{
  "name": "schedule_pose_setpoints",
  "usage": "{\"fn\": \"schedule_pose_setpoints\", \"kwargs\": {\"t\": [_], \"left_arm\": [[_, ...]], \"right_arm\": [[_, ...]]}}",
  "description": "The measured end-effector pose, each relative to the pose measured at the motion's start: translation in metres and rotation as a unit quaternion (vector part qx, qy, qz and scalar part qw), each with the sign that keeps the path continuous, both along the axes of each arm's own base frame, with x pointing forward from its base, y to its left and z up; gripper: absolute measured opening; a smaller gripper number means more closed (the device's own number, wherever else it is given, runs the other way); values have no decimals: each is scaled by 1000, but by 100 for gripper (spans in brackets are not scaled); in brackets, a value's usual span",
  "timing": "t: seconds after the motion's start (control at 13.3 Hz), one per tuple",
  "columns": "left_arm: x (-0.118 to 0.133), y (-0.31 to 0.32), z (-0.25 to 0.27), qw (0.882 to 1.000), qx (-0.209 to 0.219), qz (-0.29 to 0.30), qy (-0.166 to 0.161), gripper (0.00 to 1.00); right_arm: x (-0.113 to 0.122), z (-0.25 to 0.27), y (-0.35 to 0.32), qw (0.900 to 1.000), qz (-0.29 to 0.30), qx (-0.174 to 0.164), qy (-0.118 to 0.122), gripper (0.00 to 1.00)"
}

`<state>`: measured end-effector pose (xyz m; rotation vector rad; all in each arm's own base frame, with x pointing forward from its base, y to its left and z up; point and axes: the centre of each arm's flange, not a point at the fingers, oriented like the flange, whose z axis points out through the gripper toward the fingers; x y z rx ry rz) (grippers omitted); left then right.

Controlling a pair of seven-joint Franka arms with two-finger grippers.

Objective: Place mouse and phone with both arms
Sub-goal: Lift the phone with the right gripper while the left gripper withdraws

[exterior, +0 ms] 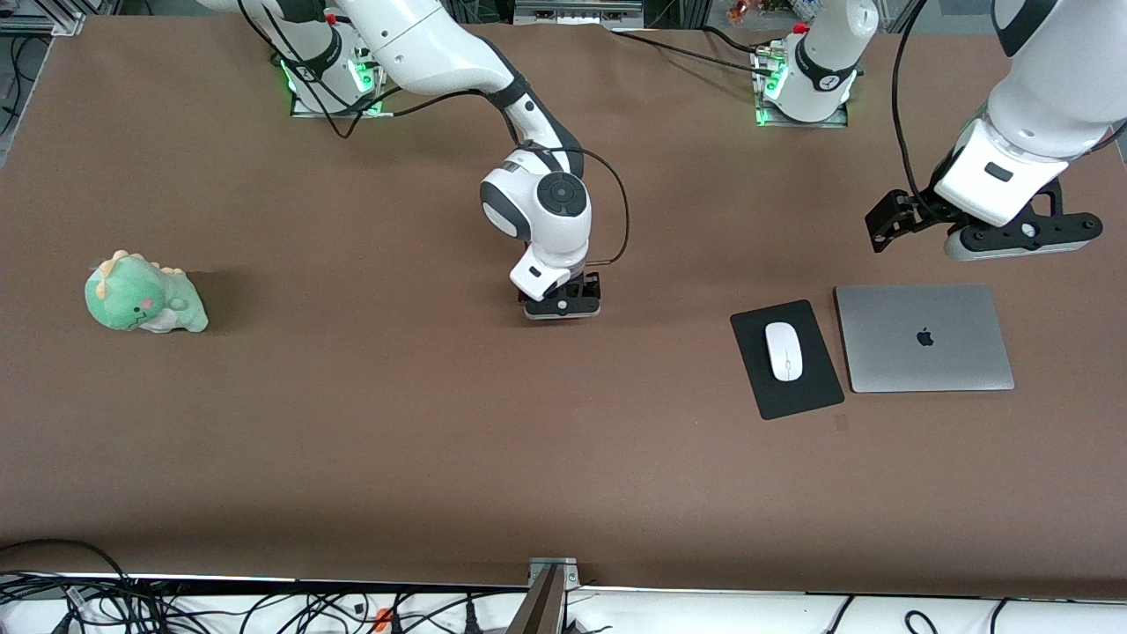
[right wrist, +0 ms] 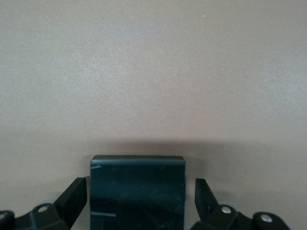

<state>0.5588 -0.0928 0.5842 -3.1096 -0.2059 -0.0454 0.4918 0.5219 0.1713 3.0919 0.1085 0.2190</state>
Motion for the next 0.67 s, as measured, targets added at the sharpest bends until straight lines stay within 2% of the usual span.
{"fn": "schedule_pose_setpoints", "kwargs": {"t": [0.3,0.45,0.67], "left_arm": [[5,42,-1,1000,-18,13,6,100],[3,40,-1,1000,-18,10,14,100],[2,32,-1,1000,-18,3,15,100]], "right_arm": [[0,-5,1,1000,2,3,-4,95],[1,1,3,1000,3,7,-7,81],[3,0,1,1000,1,4,-6,81]]}}
